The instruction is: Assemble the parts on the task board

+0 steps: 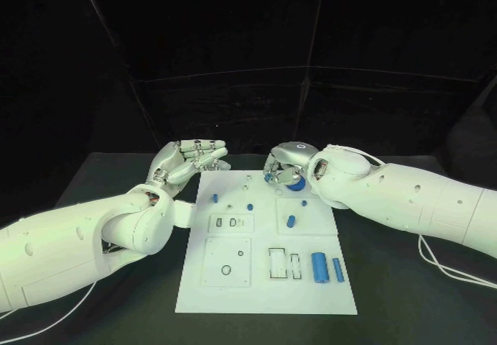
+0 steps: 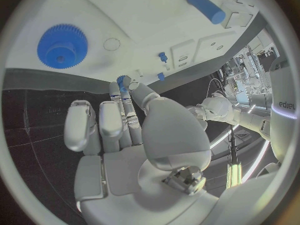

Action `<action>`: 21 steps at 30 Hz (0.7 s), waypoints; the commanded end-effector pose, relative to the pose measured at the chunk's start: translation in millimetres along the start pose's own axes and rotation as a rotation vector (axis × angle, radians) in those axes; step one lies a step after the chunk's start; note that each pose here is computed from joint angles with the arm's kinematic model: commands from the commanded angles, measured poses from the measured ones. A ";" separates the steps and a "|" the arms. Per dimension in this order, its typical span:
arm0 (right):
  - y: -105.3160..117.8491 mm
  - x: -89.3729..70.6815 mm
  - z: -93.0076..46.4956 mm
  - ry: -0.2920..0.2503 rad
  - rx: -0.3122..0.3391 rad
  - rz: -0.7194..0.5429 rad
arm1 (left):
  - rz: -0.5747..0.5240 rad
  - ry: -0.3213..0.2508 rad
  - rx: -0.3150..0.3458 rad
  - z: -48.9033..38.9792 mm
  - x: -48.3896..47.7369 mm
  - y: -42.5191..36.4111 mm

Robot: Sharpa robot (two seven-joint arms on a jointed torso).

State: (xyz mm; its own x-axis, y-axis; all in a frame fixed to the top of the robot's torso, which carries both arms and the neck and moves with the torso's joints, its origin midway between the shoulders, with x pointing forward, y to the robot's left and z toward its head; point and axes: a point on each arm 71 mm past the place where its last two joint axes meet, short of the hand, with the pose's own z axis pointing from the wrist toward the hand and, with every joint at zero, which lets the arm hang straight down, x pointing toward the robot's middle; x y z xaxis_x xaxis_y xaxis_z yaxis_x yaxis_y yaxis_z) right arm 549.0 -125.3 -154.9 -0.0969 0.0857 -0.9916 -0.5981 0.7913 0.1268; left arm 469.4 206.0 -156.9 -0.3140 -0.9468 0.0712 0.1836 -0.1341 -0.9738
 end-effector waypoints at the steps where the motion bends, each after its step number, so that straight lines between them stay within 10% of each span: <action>1: 1.7 -6.5 5.3 -0.081 0.000 0.005 | -0.003 0.013 0.008 1.3 1.0 -1.0; 21: 16.8 0.0 36.3 -0.046 0.007 -0.002 | 0.000 0.014 0.016 3.4 0.5 -5.1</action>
State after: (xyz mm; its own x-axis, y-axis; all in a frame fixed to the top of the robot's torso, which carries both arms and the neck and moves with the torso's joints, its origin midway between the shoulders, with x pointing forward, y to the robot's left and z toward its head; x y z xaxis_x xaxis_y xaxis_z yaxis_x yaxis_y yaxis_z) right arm 566.7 -91.7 -154.5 -0.0516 0.1170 -0.9918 -0.5909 0.7970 0.1247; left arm 472.1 206.7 -153.3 -0.3130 -0.9474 0.0673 0.1916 -0.1324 -0.9725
